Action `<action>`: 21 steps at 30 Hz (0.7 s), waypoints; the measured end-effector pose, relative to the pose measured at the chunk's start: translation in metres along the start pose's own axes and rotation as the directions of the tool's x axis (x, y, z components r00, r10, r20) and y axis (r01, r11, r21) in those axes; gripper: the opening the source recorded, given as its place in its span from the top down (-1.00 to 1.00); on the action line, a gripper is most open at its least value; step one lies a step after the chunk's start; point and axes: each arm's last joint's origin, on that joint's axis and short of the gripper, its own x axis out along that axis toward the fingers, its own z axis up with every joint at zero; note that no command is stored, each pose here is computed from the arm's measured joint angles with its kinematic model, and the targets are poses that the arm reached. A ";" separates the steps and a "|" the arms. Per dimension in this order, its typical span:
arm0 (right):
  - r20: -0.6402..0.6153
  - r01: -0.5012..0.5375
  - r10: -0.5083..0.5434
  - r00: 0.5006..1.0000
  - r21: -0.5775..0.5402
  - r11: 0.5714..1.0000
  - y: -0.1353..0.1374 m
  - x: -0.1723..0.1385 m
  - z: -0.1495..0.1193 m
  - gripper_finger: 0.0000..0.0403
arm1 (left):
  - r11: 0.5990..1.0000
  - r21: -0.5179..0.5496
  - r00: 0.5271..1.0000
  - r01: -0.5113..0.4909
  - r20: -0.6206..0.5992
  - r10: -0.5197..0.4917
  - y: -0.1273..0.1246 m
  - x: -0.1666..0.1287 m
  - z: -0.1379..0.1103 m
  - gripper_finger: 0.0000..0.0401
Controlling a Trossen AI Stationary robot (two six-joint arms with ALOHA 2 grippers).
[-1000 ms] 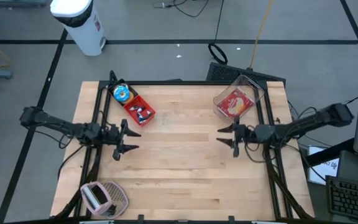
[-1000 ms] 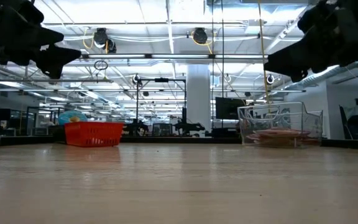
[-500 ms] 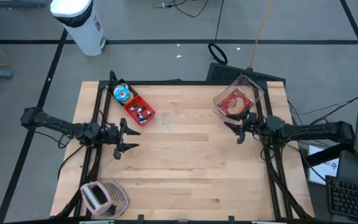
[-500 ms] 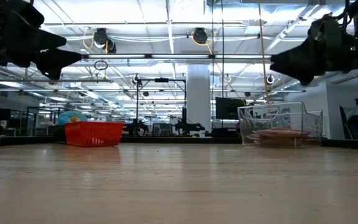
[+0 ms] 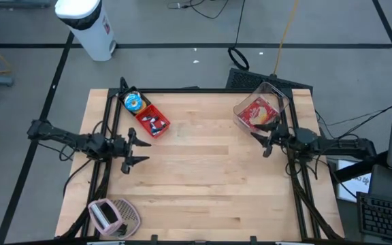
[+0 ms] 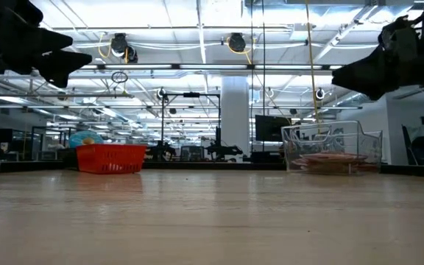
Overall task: Pick & Place Food Item
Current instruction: Return to Home Position
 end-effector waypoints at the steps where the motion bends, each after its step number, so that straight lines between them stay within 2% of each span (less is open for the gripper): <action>1: 0.008 -0.014 0.014 1.000 0.003 1.000 0.000 -0.001 0.001 0.15 | 1.000 0.000 1.000 -0.011 0.001 0.011 0.001 -0.001 0.000 -0.23; 7: 0.040 -0.043 0.043 0.998 0.000 0.999 0.000 -0.004 0.003 0.17 | 0.999 0.006 0.999 -0.052 -0.009 0.052 0.005 -0.009 -0.002 -0.23; 11: 0.004 -0.054 0.054 0.999 -0.008 0.999 0.000 -0.004 0.000 0.15 | 0.999 0.013 0.999 -0.047 0.026 0.046 0.007 -0.014 0.001 -0.23; 18: 0.000 -0.053 0.053 0.999 -0.008 0.999 0.000 -0.004 -0.001 0.15 | 0.998 0.013 0.998 -0.061 0.011 0.061 0.008 -0.013 0.000 -0.23; 21: -0.006 -0.053 0.053 0.999 -0.008 0.999 0.000 -0.004 -0.001 0.16 | 0.996 0.056 0.998 -0.066 0.023 0.065 0.008 -0.013 0.001 -0.23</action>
